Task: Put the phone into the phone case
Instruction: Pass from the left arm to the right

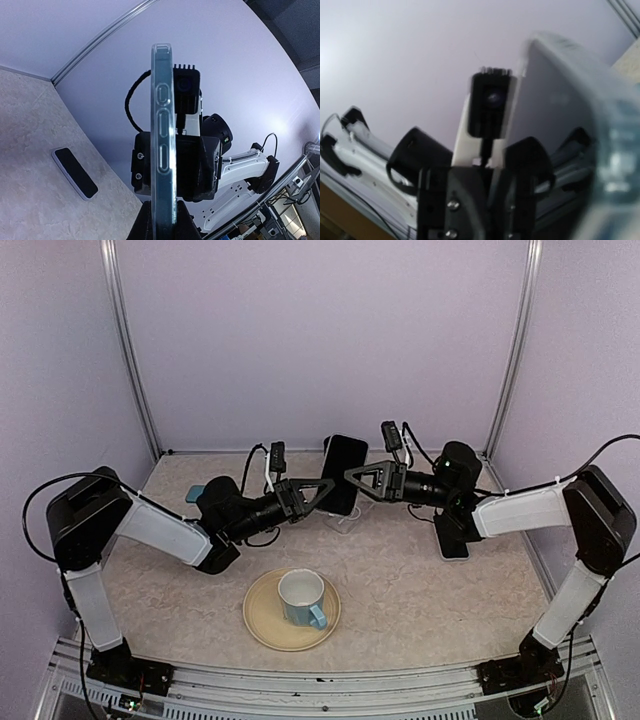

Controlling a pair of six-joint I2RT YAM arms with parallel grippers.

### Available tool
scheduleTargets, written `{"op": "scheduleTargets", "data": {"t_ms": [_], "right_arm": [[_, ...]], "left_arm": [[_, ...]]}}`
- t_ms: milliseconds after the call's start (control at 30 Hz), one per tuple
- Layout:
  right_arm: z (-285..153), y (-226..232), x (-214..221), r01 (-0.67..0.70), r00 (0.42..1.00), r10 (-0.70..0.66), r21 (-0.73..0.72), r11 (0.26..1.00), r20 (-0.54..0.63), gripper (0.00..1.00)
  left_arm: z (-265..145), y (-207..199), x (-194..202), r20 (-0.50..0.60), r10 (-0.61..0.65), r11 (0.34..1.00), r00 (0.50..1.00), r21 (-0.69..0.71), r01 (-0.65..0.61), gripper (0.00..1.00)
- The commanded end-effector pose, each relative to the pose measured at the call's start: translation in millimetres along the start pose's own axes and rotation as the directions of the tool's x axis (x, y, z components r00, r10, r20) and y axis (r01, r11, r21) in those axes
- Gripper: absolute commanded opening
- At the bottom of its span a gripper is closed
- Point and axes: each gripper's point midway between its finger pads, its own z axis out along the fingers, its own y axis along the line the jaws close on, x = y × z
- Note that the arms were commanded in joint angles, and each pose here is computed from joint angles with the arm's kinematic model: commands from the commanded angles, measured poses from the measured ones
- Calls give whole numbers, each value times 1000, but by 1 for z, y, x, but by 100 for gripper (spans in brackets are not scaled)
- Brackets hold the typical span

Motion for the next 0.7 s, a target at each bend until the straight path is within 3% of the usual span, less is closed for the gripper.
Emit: {"op": "scheduleTargets", "data": {"t_ms": [0, 133, 233, 500, 667], "right_arm": [[7, 14, -11, 22, 999, -19, -67, 998, 36, 30], [10, 17, -12, 12, 1000, -10, -90, 996, 30, 3], [11, 19, -12, 11, 1000, -9, -98, 995, 21, 0], [10, 26, -17, 17, 999, -19, -76, 997, -30, 0], [-2, 19, -24, 28, 996, -27, 11, 1000, -89, 0]], "left_arm": [[0, -35, -24, 86, 76, 994, 993, 75, -82, 0], [-2, -35, -25, 97, 73, 994, 993, 75, -80, 0], [-2, -35, -24, 92, 71, 994, 993, 77, -79, 3], [-8, -31, -22, 66, 81, 996, 995, 43, -84, 65], [-27, -26, -29, 79, 110, 994, 991, -34, -108, 80]]}}
